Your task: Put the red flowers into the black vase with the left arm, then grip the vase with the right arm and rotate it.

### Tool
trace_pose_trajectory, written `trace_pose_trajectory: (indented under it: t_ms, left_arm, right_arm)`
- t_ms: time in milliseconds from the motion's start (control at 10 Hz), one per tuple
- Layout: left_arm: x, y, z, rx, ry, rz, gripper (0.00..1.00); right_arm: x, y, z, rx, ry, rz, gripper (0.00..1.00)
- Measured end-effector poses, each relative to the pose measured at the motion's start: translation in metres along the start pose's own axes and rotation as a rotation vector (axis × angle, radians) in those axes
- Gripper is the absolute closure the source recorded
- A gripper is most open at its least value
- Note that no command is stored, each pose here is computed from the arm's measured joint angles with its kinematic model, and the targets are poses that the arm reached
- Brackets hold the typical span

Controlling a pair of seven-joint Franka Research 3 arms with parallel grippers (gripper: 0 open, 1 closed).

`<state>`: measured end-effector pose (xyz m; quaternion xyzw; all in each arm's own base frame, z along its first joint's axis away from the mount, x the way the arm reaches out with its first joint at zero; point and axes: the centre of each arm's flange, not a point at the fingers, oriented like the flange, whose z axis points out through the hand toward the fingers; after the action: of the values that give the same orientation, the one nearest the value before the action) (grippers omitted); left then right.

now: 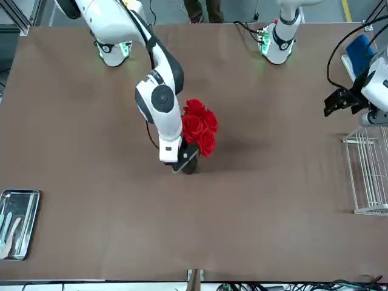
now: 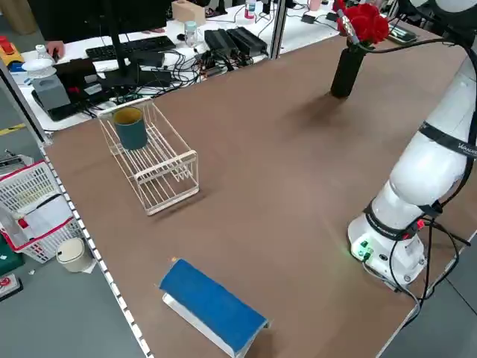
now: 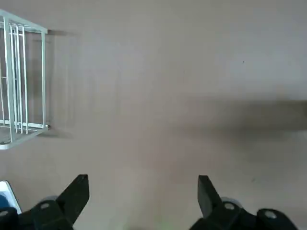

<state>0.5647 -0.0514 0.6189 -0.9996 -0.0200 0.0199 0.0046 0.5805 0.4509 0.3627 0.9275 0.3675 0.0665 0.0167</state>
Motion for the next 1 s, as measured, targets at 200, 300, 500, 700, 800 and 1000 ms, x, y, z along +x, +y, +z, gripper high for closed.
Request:
trace_pose_trajectory:
  t_ms: [200, 300, 500, 700, 800, 1000]
  left_arm:
    - [0.000, 0.000, 0.000, -0.002, -0.001, 0.001, 0.00]
    - [0.000, 0.001, 0.000, -0.003, -0.001, -0.001, 0.00]
    - [0.002, 0.000, 0.003, -0.003, -0.006, -0.004, 0.00]
    - [0.004, -0.001, 0.007, -0.003, -0.013, -0.019, 0.00]
    - [0.004, -0.001, 0.007, -0.003, -0.013, -0.030, 0.00]
    - [0.004, -0.002, 0.007, -0.003, -0.014, -0.046, 0.00]
  right_arm:
    - [0.001, -0.005, -0.002, -0.033, 0.005, -0.144, 0.75]
    - [0.002, -0.004, -0.004, -0.037, 0.009, -0.218, 0.75]
    - [0.008, -0.002, -0.014, -0.046, 0.042, -0.345, 0.75]
    - [0.016, -0.002, -0.021, -0.065, 0.123, -0.454, 0.75]
    - [0.018, -0.002, -0.022, -0.068, 0.136, -0.474, 0.75]
    - [0.017, -0.004, -0.018, -0.068, 0.131, -0.502, 0.74]
